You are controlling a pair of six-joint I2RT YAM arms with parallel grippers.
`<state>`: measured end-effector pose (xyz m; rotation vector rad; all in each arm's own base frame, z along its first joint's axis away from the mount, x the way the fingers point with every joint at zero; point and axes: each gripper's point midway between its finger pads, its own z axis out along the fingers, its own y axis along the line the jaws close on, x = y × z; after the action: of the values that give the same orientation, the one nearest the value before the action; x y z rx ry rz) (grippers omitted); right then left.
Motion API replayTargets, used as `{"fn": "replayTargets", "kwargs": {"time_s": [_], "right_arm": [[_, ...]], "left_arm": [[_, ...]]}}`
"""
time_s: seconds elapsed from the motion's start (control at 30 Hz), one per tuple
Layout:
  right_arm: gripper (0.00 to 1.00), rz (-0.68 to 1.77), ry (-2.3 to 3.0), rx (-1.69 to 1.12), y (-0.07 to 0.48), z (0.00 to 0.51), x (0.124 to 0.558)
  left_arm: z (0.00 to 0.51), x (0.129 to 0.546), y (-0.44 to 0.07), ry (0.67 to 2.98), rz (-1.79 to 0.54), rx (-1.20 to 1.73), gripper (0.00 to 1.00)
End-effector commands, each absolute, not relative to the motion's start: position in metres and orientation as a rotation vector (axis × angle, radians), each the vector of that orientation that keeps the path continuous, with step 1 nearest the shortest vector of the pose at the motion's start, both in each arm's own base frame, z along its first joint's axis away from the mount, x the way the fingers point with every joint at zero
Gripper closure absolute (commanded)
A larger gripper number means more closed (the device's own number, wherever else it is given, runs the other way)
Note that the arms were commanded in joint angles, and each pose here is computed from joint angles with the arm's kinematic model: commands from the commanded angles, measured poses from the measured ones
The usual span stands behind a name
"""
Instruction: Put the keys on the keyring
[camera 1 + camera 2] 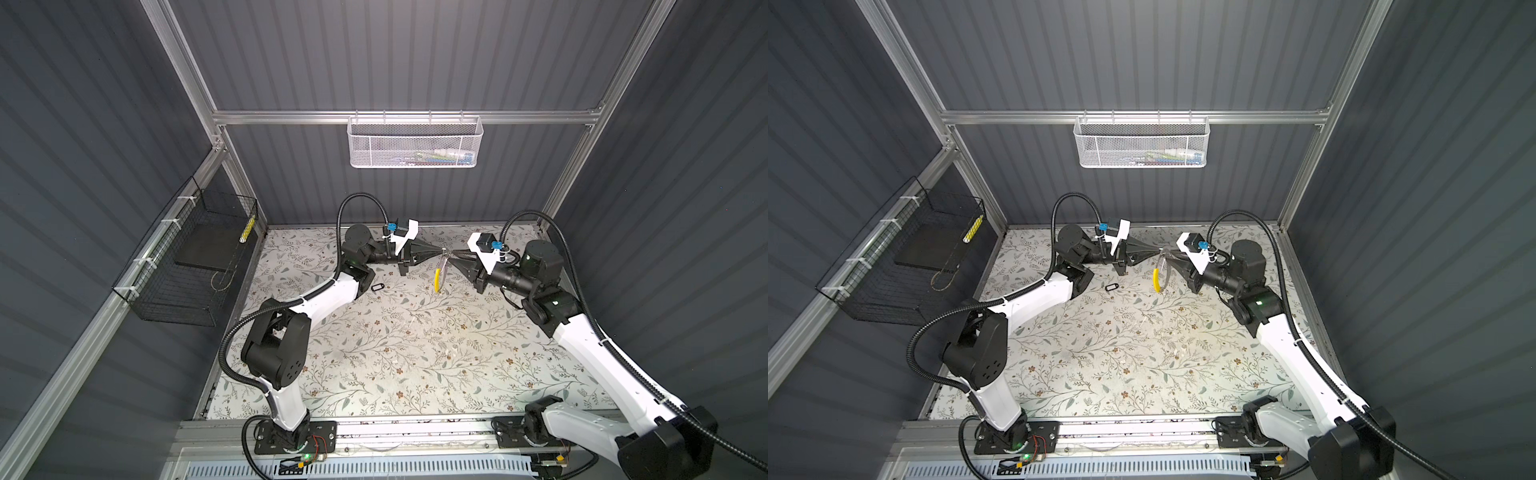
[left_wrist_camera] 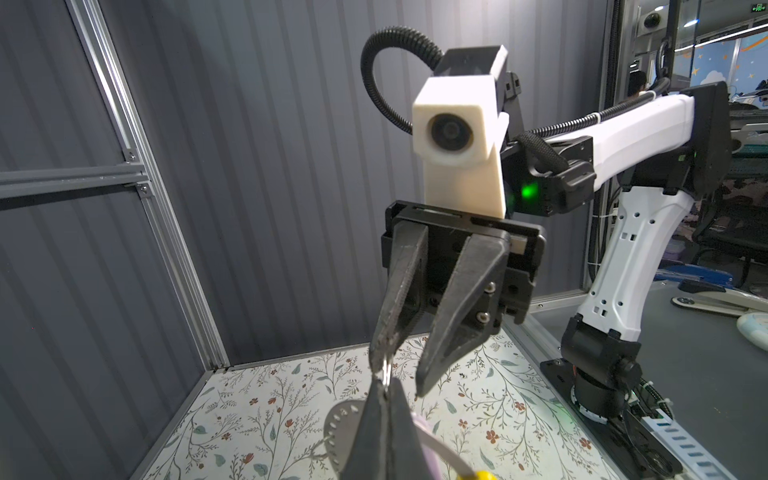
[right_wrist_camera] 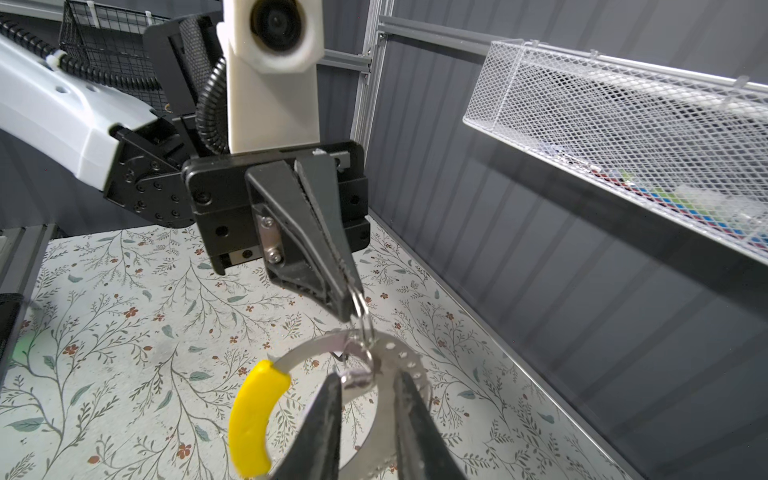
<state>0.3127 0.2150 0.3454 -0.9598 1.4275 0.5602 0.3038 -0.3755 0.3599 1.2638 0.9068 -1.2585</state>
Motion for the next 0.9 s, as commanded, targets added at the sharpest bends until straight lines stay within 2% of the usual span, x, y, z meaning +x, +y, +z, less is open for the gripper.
{"fn": "replayTargets", "kwargs": {"time_s": [0.0, 0.43, 0.8, 0.87], "right_arm": [[0.75, 0.568, 1.347, -0.945, 0.216, 0.372, 0.311], [0.8, 0.606, 1.391, -0.983, 0.224, 0.353, 0.32], [1.0, 0.597, 1.401, -1.015, 0.223, 0.349, 0.315], [1.0, 0.583, 1.421, -1.02, 0.221, 0.346, 0.314]], "left_arm": [[0.364, 0.297, -0.375, 0.877, -1.229, 1.303, 1.0], [0.367, 0.296, -0.376, 0.868, -1.217, 1.314, 1.0], [0.366, 0.3, -0.376, 0.893, -1.162, 1.331, 1.0], [0.363, 0.302, -0.376, 0.916, -1.108, 1.361, 0.92]]}}
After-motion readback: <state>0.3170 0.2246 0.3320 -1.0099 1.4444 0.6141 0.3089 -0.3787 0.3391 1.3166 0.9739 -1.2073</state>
